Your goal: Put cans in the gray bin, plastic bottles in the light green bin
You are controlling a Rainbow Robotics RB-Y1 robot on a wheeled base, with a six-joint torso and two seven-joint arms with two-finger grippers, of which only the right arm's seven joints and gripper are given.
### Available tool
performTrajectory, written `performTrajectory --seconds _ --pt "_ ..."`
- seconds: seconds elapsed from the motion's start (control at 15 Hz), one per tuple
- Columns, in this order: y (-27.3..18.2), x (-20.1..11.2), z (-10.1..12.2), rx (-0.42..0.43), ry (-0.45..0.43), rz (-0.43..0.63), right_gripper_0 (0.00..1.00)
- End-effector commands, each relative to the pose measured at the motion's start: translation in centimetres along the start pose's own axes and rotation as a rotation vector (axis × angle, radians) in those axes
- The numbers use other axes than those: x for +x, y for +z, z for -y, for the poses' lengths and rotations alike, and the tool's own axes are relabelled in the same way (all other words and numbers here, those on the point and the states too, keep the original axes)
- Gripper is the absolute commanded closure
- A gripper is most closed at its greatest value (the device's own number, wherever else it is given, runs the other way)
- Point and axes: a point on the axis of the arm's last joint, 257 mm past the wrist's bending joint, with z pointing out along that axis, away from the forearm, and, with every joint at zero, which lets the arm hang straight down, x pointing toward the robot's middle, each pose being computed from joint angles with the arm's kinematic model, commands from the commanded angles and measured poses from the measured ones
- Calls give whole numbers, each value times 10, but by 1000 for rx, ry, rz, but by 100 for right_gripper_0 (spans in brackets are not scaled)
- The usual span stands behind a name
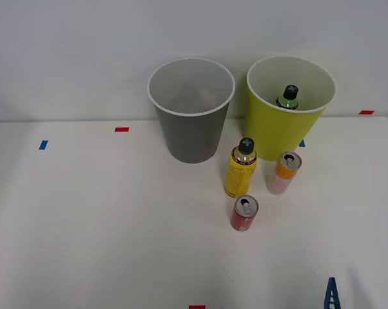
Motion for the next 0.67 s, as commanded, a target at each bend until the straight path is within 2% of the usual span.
performTrajectory --seconds 0.07,0.27,0.67 --pt "27 12 -8 9 38 13 0" --pt "54 32 -10 5 36 37 0" --pt "128 46 -26 -2 57 24 0"
